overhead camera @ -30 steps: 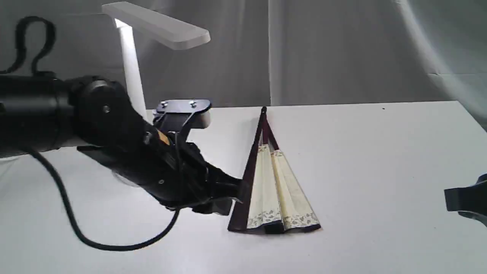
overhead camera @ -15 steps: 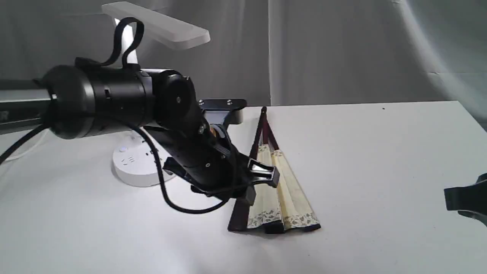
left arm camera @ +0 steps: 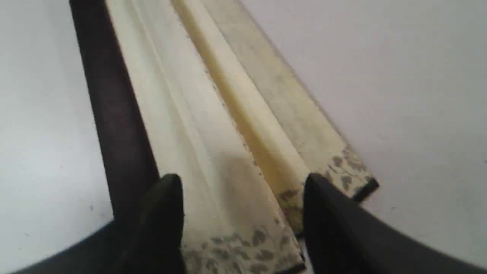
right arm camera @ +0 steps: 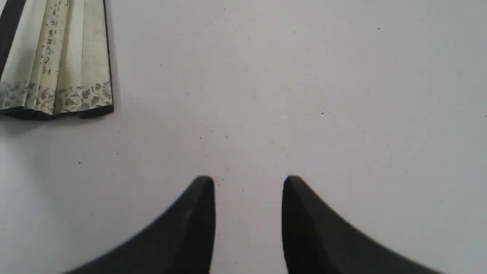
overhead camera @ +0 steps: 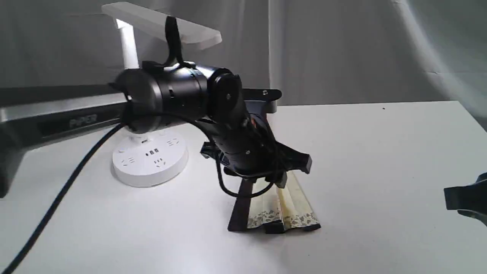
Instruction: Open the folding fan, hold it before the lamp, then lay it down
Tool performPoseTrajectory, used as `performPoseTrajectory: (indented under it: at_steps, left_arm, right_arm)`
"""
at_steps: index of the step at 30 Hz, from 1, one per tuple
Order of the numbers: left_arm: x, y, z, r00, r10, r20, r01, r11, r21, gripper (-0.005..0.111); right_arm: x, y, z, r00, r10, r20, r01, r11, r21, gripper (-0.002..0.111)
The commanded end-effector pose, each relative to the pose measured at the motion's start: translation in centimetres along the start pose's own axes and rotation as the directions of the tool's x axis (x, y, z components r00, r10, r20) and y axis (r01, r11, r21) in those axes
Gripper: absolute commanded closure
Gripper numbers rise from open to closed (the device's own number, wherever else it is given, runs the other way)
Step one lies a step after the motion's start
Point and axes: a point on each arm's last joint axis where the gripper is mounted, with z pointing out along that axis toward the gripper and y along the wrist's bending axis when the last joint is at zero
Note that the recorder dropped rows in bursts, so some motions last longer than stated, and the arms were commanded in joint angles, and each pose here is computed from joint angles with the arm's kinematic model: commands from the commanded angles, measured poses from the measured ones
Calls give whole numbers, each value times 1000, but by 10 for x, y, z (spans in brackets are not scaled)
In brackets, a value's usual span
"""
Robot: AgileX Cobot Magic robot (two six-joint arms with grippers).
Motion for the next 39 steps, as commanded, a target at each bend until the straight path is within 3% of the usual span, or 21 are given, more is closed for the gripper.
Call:
performPoseTrajectory:
  at_steps: [1, 8, 22, 39]
  left_arm:
    - [-4, 2, 10, 999, -38, 7, 38, 999, -36, 57]
    - [-6, 2, 25, 999, -45, 24, 46, 999, -26, 58]
    - [-4, 0, 24, 1000, 15, 1, -15, 997, -71, 58]
    - [-4, 1, 25, 1000, 15, -1, -15, 997, -71, 58]
  right_arm:
    - [-3, 0, 0, 1000, 1, 14, -1, 1000, -4, 78]
    - [-3, 1, 0, 1000, 8, 14, -8, 1000, -5, 78]
    - [-4, 0, 0, 1000, 4, 29, -4, 1000, -3, 78]
    - [-5, 0, 0, 999, 4, 40, -4, 1000, -1, 78]
